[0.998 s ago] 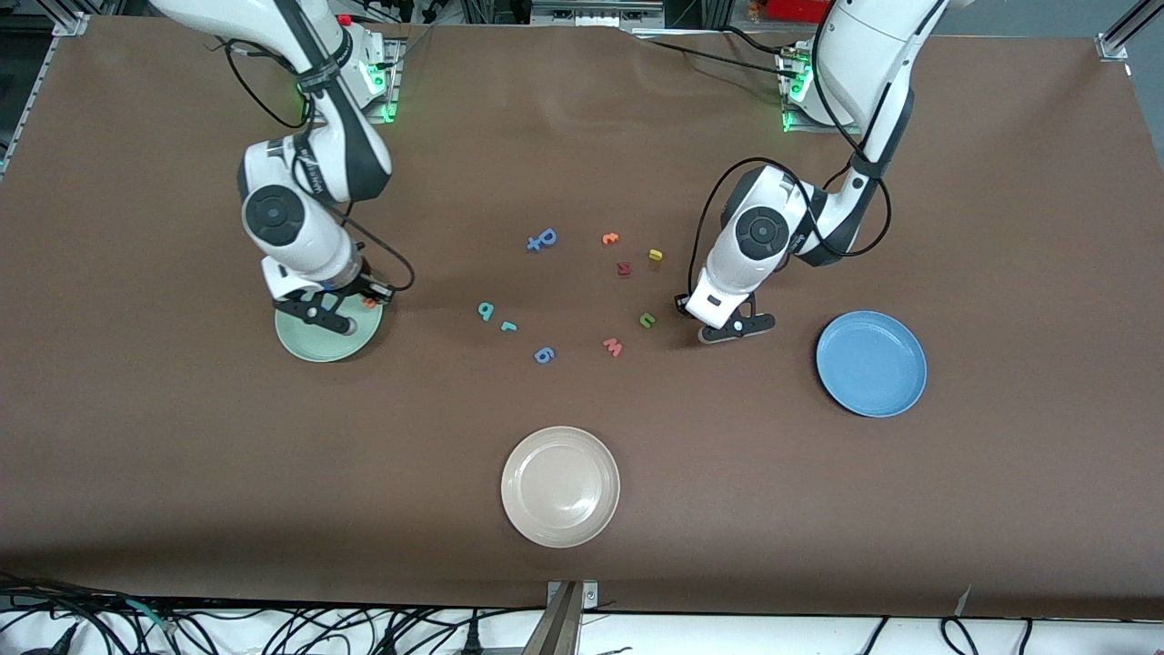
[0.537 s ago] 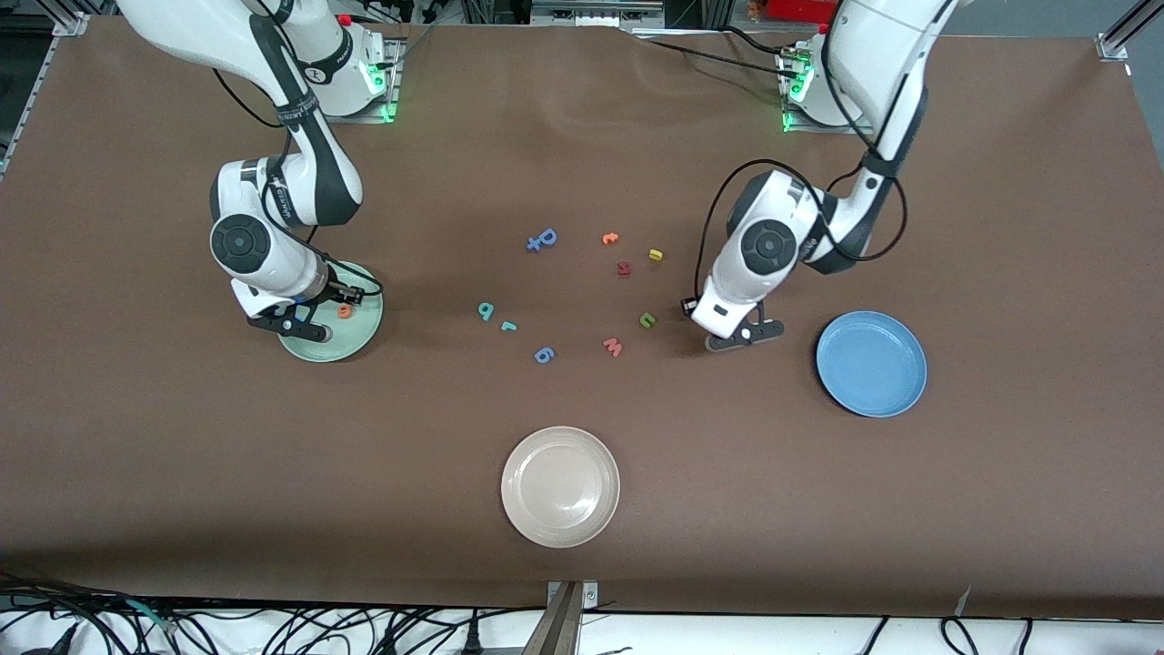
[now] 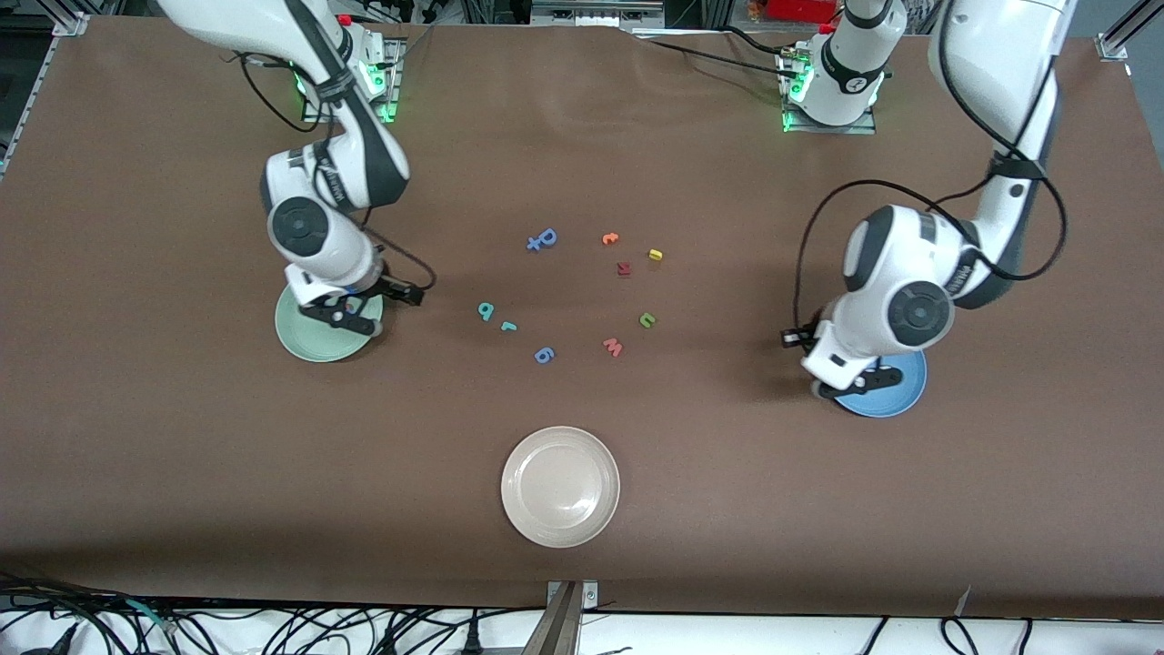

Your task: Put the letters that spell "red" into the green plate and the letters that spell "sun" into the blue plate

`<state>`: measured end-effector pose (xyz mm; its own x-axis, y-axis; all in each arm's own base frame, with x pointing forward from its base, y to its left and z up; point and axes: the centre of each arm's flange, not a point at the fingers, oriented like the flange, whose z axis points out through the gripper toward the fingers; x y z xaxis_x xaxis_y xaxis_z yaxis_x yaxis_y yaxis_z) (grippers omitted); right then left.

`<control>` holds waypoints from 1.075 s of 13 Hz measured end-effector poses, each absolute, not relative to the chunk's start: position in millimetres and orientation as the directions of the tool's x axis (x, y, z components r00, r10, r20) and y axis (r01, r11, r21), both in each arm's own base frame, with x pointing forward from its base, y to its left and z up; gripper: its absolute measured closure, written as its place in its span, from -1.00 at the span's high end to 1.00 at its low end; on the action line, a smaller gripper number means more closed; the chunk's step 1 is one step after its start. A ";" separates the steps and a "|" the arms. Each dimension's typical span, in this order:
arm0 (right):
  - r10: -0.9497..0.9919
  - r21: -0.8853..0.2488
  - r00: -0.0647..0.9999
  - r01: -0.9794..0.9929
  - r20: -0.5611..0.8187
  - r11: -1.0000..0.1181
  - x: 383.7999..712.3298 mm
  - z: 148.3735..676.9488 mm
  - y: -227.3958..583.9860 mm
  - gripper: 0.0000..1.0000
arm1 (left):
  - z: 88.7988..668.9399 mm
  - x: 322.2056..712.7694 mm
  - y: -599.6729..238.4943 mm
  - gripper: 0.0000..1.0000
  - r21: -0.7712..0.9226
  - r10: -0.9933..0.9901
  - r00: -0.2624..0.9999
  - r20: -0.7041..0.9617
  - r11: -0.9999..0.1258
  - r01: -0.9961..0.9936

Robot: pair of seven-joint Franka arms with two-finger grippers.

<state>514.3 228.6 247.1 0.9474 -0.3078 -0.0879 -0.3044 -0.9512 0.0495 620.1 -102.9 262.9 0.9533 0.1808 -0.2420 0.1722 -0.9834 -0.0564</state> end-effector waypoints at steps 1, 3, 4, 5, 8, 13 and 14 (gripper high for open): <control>-0.321 0.027 0.945 -0.320 -0.070 -0.947 512.3 252.6 246.6 0.98 | 258.1 623.6 -74.1 -0.45 -0.055 0.156 0.956 -0.248 -0.988 0.147; -0.326 -0.026 0.945 -0.327 -0.026 -0.945 512.2 255.1 265.3 0.98 | 249.1 626.7 -25.5 -0.44 -0.066 0.127 0.958 -0.259 -0.991 0.113; -0.322 -0.040 0.947 -0.322 -0.015 -0.946 512.0 250.3 270.4 0.98 | 243.5 626.9 -11.6 -0.35 -0.077 0.121 0.958 -0.262 -0.992 0.104; -0.323 -0.042 0.946 -0.324 -0.016 -0.945 509.4 240.4 275.3 0.93 | 240.1 627.5 -7.6 -0.15 -0.080 0.117 0.959 -0.259 -0.992 0.099; -0.381 -0.081 0.925 -0.379 0.006 -0.922 499.8 208.0 300.1 0.82 | 240.3 628.2 -28.8 0.48 -0.066 0.095 0.962 -0.255 -0.995 0.081; -0.383 -0.098 0.924 -0.380 0.011 -0.920 485.8 188.0 322.0 0.66 | 249.8 598.2 -180.5 1.00 -0.026 0.184 0.942 -0.282 -0.982 0.185; -0.382 -0.103 0.924 -0.378 0.014 -0.920 485.2 184.6 323.1 0.65 | 252.6 585.5 -213.4 1.00 -0.025 0.212 0.934 -0.289 -0.976 0.214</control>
